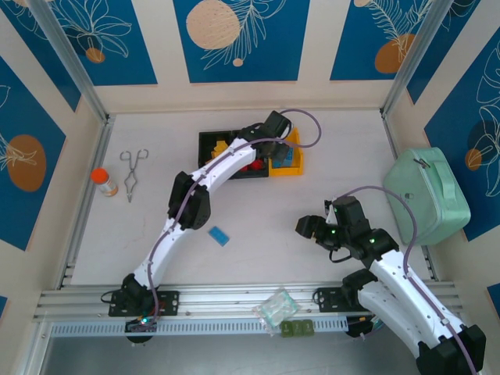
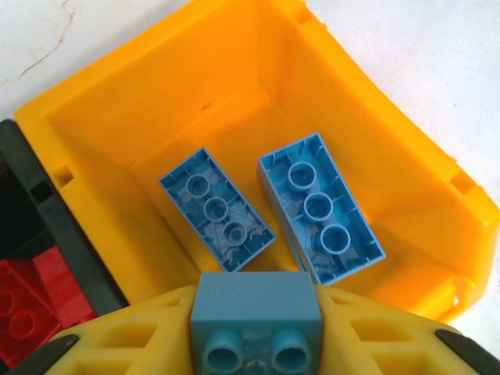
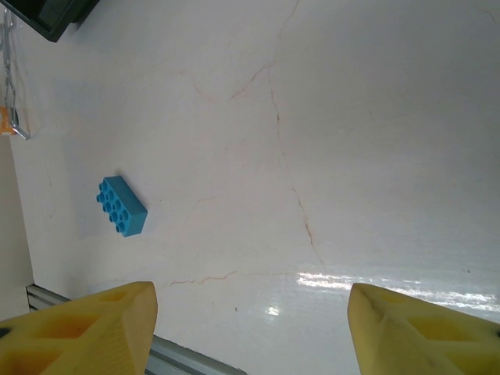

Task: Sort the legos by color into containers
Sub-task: Place the lego in the container.

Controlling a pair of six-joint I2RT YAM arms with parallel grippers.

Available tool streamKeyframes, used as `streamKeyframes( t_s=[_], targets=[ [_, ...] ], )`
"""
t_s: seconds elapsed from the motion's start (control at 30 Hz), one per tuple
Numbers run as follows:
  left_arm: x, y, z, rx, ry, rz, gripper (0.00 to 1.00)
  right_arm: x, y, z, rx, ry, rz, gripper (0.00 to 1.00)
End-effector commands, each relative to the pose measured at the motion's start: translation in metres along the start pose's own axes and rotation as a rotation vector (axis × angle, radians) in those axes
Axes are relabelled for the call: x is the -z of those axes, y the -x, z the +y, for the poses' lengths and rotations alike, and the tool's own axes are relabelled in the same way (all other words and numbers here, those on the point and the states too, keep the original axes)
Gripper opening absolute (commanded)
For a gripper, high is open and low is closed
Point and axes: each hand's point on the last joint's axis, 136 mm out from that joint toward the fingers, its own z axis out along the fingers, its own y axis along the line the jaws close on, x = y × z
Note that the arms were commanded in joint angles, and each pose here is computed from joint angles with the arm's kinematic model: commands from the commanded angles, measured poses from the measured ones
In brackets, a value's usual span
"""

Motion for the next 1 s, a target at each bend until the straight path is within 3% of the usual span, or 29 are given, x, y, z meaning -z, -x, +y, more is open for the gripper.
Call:
streamKeyframes(
  t_s=[0.0,0.07,0.2,0.53,0.77,0.97],
  targets=[
    [-0.001,0.019,0.006,-0.024,0.011,-0.063,0.39,0.0,-0.004,-0.001,-0.022,0.011,0.012,0.66],
    [-0.002,0.021,0.007,-0.026,0.013,-0.07,0.41,0.0,-0.004,-0.001,-0.023,0.009,0.012,0.66],
    [0.001,0.024,0.008,-0.032,0.02,-0.077,0.57,0.0,-0.004,-0.001,-0.026,0.009,0.011,0.66],
    [0.048,0.017,0.005,0.048,-0.026,-0.037,0.59,-0.004,-0.003,0.003,-0.02,0.03,0.017,0.66],
    [0.097,-0.016,0.009,0.119,-0.051,-0.007,0.61,-0.003,-0.002,0.015,0.048,0.046,0.021,0.67],
    [0.131,-0.071,0.019,0.211,-0.05,0.07,0.62,-0.009,-0.002,0.034,0.139,0.054,0.035,0.71]
  ],
)
